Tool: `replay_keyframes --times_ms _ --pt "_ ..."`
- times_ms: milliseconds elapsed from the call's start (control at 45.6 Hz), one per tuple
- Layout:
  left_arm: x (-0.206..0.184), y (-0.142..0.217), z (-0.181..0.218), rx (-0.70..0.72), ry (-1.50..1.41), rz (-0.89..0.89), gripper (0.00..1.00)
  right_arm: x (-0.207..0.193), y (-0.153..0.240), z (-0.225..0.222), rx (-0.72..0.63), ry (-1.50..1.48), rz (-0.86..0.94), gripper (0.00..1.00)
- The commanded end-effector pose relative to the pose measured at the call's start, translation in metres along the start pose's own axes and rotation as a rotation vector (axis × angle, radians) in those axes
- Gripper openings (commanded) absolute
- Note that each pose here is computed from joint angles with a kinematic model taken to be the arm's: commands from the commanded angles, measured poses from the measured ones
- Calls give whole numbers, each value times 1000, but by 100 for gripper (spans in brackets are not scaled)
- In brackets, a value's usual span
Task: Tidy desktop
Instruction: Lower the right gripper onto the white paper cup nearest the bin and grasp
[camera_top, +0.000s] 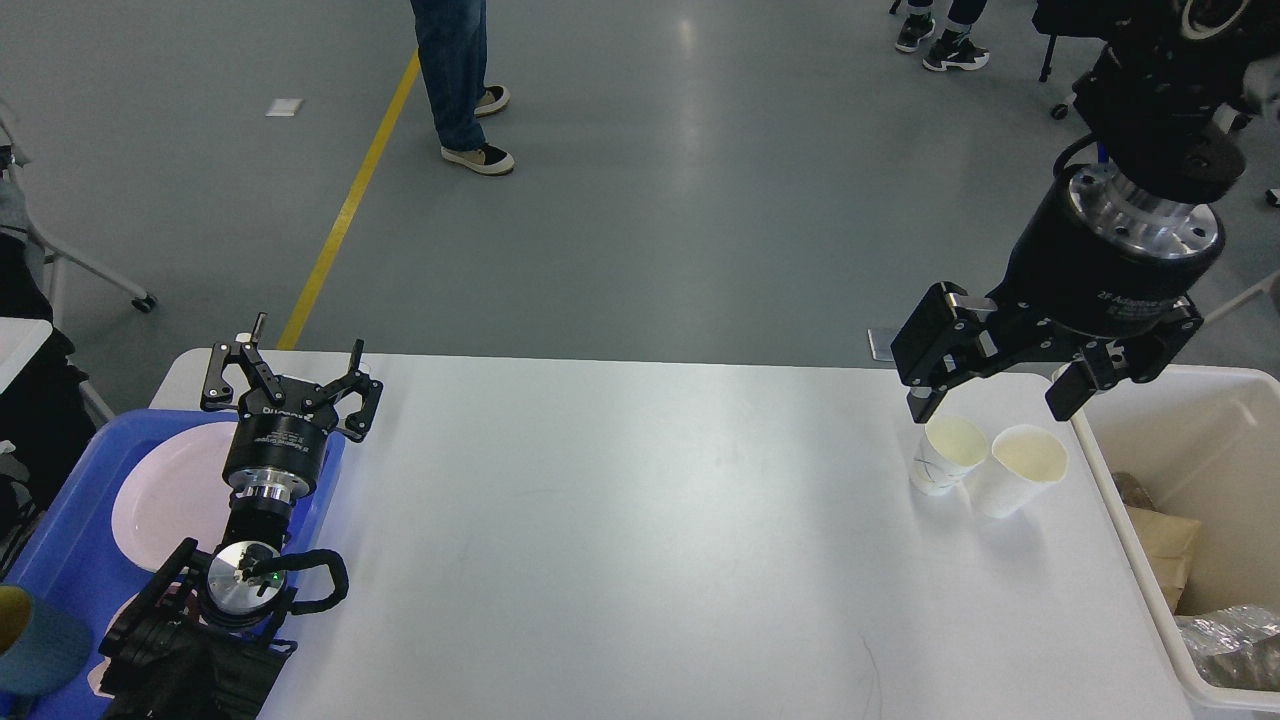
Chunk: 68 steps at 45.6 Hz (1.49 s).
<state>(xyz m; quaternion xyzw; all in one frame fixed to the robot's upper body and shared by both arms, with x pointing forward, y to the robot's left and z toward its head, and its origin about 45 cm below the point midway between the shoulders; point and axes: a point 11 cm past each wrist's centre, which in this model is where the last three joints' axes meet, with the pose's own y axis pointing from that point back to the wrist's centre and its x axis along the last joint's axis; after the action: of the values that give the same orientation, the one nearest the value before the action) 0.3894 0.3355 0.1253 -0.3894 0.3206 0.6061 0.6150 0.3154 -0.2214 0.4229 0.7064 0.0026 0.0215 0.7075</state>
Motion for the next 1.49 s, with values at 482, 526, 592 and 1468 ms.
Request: replay_keyframes --times_ms 482,526,592,1468 --pt "-1 -1 0 1 0 -2 96 10 -7 62 -91 -187 84 100" --pt "0 0 0 0 0 0 96 16 -15 71 -93 -215 93 100" --pt "0 0 0 2 0 0 96 33 -37 106 -106 -307 114 100" --pt "0 0 0 2 0 0 96 44 -272 226 -215 -643 268 100"
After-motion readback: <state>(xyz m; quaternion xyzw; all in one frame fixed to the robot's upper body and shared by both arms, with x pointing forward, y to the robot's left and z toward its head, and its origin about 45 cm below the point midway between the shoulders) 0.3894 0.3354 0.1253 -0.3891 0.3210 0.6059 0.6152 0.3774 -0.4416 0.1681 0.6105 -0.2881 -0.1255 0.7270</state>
